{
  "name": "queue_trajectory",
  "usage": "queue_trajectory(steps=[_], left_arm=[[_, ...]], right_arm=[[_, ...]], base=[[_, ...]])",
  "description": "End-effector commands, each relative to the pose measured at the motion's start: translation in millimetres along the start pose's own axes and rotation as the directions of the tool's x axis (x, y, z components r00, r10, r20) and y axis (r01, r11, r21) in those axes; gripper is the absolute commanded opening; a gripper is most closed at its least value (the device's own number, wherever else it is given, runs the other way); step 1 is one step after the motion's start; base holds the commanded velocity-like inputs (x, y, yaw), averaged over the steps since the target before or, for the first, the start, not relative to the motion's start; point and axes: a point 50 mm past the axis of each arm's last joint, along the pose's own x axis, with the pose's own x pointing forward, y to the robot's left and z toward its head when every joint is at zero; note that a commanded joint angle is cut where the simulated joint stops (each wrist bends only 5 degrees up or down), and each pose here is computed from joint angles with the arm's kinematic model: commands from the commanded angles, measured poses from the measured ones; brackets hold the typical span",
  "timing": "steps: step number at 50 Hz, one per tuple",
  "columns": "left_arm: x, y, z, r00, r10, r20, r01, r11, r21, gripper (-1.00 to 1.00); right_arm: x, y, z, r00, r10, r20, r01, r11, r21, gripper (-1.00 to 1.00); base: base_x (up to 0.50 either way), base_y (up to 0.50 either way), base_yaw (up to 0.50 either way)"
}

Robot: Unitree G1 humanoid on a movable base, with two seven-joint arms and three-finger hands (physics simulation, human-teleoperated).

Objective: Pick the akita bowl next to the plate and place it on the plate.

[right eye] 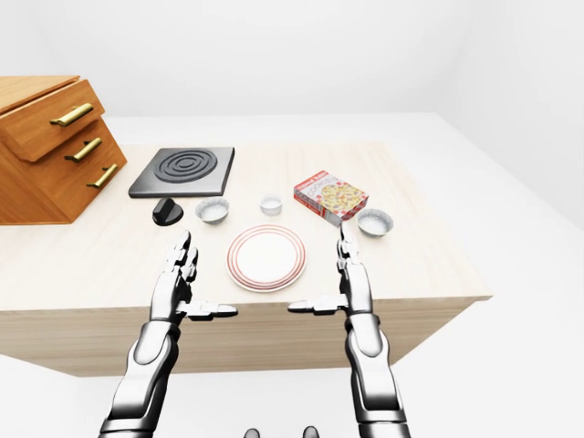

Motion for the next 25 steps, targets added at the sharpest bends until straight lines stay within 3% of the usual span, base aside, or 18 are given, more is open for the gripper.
queue_trajectory(steps=[1, 10, 25], left_arm=[[-0.1, 0.4, -0.6, 1.000, 0.001, -0.002, -0.001, 1.000, 0.002, 1.00], [0.2, 0.4, -0.9, 1.000, 0.001, -0.004, -0.001, 1.000, 0.002, 1.00], [-0.4, 0.2, -1.4, 1.000, 0.001, -0.006, -0.001, 1.000, 0.006, 1.00]], right_arm=[[0.7, 6.0, 3.6, 1.000, 0.017, 0.025, -0.015, 0.997, -0.072, 1.00], [0.2, 4.2, 7.1, 0.999, 0.008, 0.046, -0.004, 0.997, -0.075, 1.00], [-0.5, 3.0, 6.8, 0.999, 0.002, 0.052, 0.002, 0.997, -0.074, 1.00]], base=[[0.00, 0.00, 0.00], [0.02, 0.00, 0.00], [0.36, 0.00, 0.00]])
